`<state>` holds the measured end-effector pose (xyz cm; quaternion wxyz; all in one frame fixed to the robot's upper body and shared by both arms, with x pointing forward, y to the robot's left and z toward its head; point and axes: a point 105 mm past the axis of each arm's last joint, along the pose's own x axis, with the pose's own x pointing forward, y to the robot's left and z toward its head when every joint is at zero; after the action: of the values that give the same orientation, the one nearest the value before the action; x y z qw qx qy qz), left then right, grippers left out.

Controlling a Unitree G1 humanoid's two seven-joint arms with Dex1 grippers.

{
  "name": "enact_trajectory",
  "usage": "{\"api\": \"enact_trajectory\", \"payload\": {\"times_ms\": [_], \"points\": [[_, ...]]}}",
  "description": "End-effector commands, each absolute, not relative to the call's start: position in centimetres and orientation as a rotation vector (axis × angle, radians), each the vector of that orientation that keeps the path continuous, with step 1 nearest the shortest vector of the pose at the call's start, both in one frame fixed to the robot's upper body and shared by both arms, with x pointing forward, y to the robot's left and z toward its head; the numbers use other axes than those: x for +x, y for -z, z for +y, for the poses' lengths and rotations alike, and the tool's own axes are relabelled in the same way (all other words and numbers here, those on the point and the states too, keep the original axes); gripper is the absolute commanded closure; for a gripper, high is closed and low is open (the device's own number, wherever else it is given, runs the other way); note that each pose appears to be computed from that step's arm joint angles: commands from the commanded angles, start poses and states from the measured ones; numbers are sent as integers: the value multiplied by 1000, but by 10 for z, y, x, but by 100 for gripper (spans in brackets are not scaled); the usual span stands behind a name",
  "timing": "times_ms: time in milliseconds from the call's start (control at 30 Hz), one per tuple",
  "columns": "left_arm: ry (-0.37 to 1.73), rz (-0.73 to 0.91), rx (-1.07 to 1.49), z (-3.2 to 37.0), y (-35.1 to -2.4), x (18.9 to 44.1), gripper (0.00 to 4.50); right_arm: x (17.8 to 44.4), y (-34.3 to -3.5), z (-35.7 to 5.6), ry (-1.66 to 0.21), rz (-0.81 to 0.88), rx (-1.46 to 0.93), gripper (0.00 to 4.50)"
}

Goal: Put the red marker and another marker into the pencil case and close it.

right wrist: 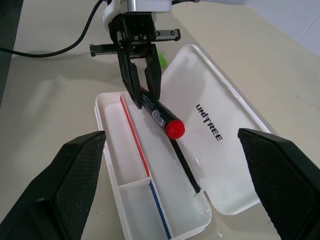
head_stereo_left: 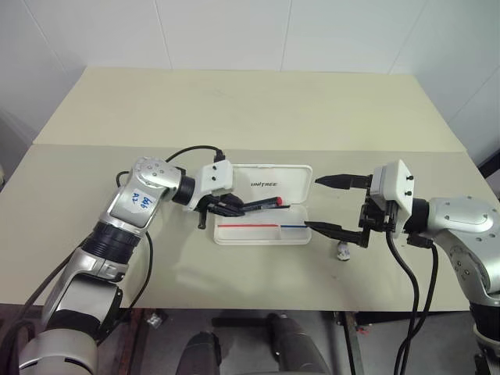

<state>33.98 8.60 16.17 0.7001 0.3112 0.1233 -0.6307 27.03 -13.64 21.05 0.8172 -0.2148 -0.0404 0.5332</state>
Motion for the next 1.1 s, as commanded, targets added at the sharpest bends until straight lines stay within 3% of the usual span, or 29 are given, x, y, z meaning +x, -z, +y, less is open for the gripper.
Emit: {"api": "enact_trajectory", "payload": {"times_ms": [33,233,433,467,633,900,1000,1100], "points": [[1407,247,733,80,-172,343,392,264,-223,-136,-1113,-137,-481,0],[1340,242,829,73,-164,359,392,264,-225,-134,-1104,-144,-478,0],[1370,241,801,66,-163,356,392,263,-227,-135,-1104,-146,-480,0],[1383,233,784,63,-164,354,318,263,-227,-134,-1104,-147,-480,0],[1451,221,739,56,-169,341,162,265,-227,-134,-1107,-149,-481,0],[1483,166,752,58,-181,332,162,267,-227,-130,-1121,-156,-473,0],[1526,198,769,71,-183,322,104,268,-227,-129,-1132,-159,-466,0],[1484,204,811,87,-190,320,8,271,-228,-126,-1149,-167,-459,0]]}}
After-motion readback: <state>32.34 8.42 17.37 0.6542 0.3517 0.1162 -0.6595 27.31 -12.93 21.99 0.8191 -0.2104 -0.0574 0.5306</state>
